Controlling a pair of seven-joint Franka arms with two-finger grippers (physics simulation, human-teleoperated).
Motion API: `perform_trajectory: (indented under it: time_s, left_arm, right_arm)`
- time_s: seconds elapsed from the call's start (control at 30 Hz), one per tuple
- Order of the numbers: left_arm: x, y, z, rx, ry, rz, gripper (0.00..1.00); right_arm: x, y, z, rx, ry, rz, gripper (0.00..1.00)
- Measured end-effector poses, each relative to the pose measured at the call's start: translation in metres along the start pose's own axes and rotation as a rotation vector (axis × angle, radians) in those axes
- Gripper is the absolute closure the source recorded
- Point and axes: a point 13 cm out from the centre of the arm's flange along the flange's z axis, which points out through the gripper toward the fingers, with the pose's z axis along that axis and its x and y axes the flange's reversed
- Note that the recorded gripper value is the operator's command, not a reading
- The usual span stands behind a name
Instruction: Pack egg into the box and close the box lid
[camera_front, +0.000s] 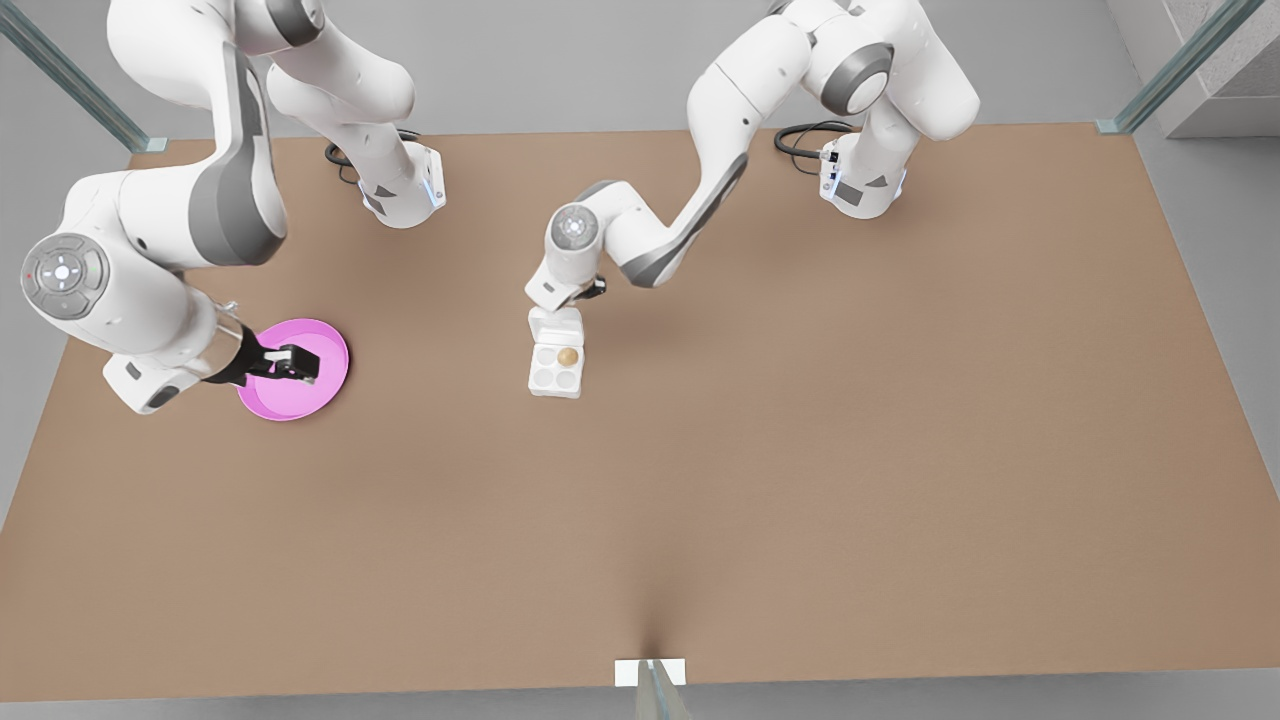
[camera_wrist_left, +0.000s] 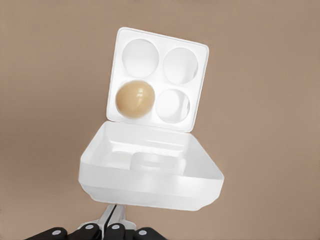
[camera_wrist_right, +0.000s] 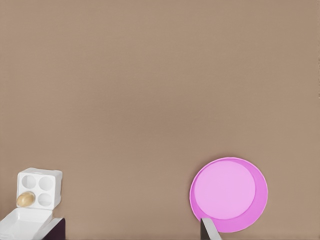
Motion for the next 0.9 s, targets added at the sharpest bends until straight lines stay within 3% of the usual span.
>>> perform_trajectory:
  time_s: [0.9]
  left_arm:
    - [-0.085, 0.022, -0.023, 0.022, -0.073, -0.211, 0.79]
  right_arm:
    - [0.018, 0.001, 0.005, 0.018, 0.071, -0.058, 0.00]
